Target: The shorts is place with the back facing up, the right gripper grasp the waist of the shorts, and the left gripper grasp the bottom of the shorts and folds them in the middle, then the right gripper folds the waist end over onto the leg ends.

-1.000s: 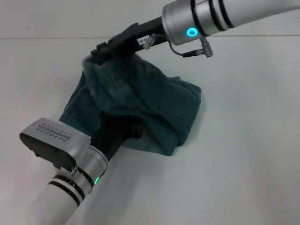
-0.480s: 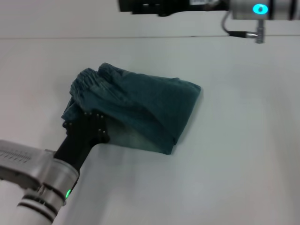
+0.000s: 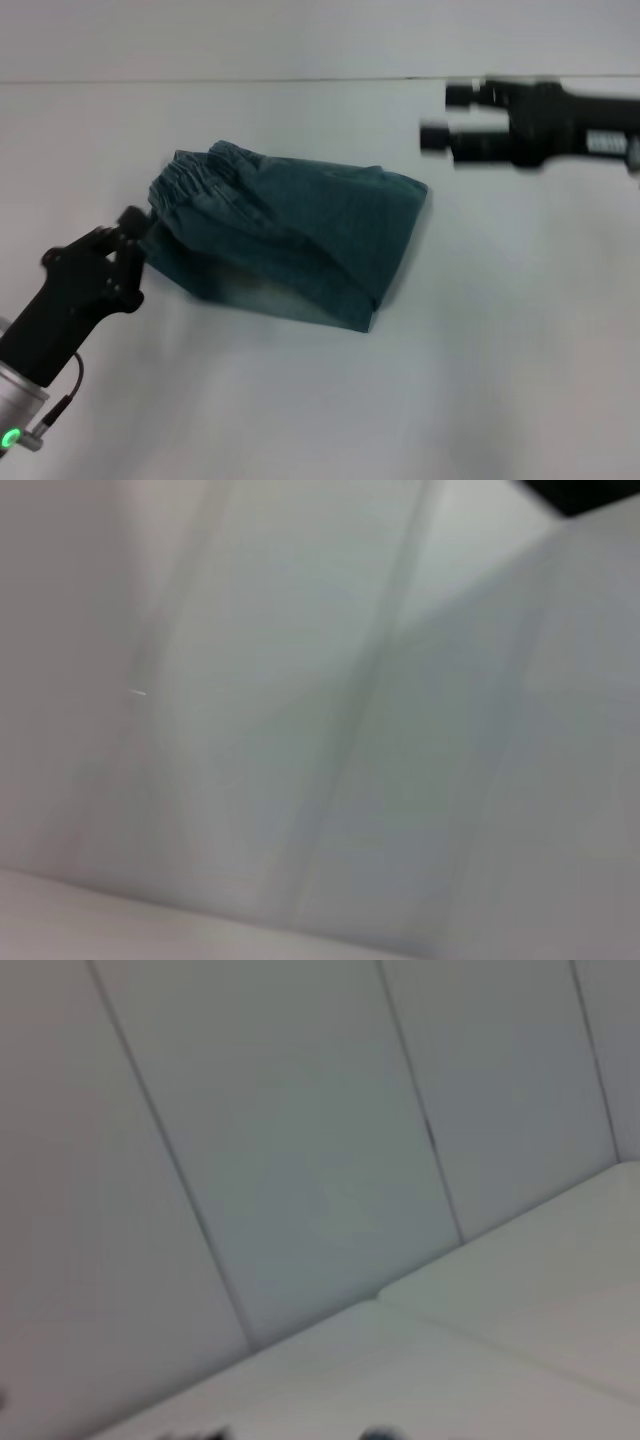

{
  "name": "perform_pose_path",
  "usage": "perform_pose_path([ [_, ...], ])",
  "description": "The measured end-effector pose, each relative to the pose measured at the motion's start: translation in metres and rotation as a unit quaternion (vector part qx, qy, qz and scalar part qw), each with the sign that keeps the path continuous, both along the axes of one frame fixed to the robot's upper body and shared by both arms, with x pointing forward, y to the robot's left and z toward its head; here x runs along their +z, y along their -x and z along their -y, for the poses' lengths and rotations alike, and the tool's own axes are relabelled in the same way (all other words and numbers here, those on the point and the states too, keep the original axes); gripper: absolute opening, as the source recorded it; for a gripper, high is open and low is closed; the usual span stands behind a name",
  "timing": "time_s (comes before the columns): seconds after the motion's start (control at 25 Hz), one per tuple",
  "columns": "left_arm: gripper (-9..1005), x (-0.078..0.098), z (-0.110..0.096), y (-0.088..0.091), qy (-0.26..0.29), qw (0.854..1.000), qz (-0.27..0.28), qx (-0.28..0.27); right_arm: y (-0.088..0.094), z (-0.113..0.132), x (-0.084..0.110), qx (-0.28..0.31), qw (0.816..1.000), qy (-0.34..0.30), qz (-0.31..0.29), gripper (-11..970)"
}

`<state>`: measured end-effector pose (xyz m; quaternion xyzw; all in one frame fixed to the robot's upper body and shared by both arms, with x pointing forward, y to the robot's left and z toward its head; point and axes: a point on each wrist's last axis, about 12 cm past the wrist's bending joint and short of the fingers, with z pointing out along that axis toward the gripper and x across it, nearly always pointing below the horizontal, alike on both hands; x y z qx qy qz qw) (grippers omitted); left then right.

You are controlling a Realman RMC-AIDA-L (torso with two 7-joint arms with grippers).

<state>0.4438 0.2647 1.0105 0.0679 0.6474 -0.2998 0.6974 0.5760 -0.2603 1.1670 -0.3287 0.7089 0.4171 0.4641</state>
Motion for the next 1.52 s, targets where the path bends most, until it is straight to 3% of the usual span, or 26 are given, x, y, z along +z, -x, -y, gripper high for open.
perform_pose_path([
  [0.16, 22, 0.022, -0.012, -0.019, -0.016, 0.988, -0.032, -0.148, 0.033, 0.015, -0.018, 0.033, 0.999, 0.029, 0.014, 916],
  [0.36, 39, 0.043, -0.013, -0.039, -0.061, 0.969, -0.073, -0.228, 0.052, 0.026, -0.031, 0.009, 0.999, 0.041, 0.001, 923],
  [0.4, 135, 0.048, -0.014, -0.042, -0.069, 0.966, -0.077, -0.237, 0.054, 0.028, -0.033, 0.006, 0.999, 0.041, 0.0, 925],
  [0.44, 232, 0.052, -0.015, -0.046, -0.077, 0.964, -0.084, -0.242, 0.055, 0.029, -0.034, 0.002, 0.999, 0.041, -0.001, 927],
  [0.68, 353, 0.059, -0.012, -0.061, -0.126, 0.945, -0.149, -0.262, 0.062, 0.038, -0.048, -0.03, 0.999, 0.029, -0.025, 928],
  [0.84, 433, 0.062, -0.011, -0.065, -0.137, 0.939, -0.162, -0.271, 0.065, 0.041, -0.053, -0.035, 0.998, 0.034, -0.03, 928],
  [1.12, 670, 0.066, -0.013, -0.066, -0.135, 0.939, -0.163, -0.271, 0.071, 0.043, -0.063, -0.034, 0.997, 0.048, -0.042, 928],
  [1.32, 915, 0.066, -0.013, -0.067, -0.135, 0.94, -0.166, -0.268, 0.072, 0.042, -0.066, -0.034, 0.997, 0.047, -0.043, 928],
  [1.52, 946, 0.066, -0.013, -0.067, -0.136, 0.939, -0.163, -0.269, 0.073, 0.04, -0.071, -0.032, 0.998, 0.036, -0.044, 928],
])
